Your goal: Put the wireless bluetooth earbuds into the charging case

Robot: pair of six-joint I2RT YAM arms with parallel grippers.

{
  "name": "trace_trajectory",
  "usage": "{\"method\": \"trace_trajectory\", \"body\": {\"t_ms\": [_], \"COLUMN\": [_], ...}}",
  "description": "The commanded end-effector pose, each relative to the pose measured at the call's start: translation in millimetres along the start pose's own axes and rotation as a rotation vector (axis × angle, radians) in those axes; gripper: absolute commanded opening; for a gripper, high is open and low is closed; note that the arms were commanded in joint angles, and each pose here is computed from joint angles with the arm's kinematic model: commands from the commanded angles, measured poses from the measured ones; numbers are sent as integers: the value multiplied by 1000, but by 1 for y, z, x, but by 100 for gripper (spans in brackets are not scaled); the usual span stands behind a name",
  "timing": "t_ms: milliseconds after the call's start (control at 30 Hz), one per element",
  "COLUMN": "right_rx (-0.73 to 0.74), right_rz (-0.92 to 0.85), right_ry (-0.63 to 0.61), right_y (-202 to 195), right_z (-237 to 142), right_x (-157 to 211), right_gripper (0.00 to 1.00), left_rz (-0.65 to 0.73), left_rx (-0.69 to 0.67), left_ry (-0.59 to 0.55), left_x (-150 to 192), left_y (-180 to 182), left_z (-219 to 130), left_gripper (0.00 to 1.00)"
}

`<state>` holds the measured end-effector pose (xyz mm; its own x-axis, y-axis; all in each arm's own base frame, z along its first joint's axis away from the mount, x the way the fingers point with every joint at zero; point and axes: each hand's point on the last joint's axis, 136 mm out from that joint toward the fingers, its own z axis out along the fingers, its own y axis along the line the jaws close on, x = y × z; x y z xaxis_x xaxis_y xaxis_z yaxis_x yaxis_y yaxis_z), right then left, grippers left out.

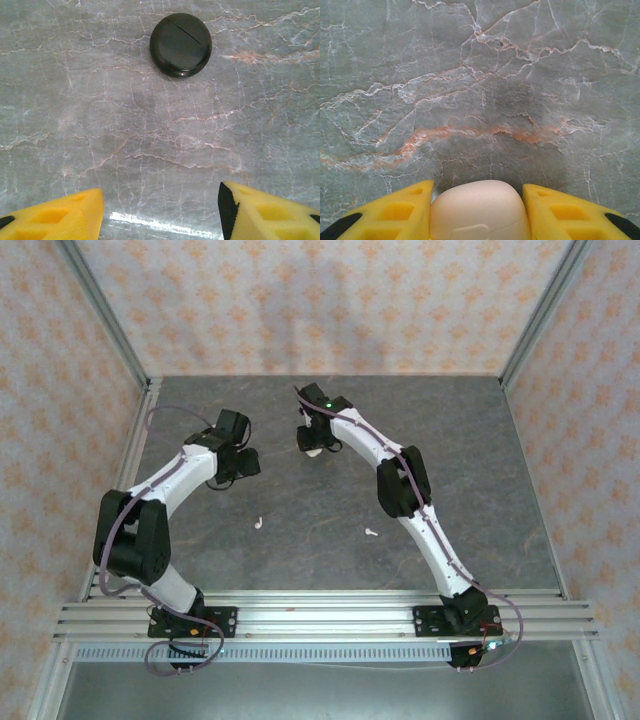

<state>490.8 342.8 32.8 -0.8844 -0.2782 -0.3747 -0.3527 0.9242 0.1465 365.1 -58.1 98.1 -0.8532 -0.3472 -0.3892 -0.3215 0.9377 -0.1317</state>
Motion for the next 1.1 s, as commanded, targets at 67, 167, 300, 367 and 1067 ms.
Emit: {"method": "trace_trajectory", "body": {"t_ms": [67, 167, 300, 367, 1067], "right_rx": [76, 69, 61, 54, 42], "right_rz": [67, 112, 176, 208, 339], "right_ry": [163, 167, 187, 201, 286], "right_y": [-16, -18, -22, -23, -33], "right_z": [-10, -18, -29, -33, -94], "right_x": [61, 76, 104, 119, 202], "right_gripper": [41, 40, 40, 40, 51], "left_rz": [1, 7, -5, -1, 17], "left_rx": [59, 137, 238, 249, 238], "left_ry": [48, 74, 80, 75, -106], "left_x": [24, 39, 54, 60, 109], "left_y": [2, -5, -14, -15, -44], "left_z": [-10, -14, -22, -25, -45], "left_gripper": [62, 60, 60, 60, 58]}}
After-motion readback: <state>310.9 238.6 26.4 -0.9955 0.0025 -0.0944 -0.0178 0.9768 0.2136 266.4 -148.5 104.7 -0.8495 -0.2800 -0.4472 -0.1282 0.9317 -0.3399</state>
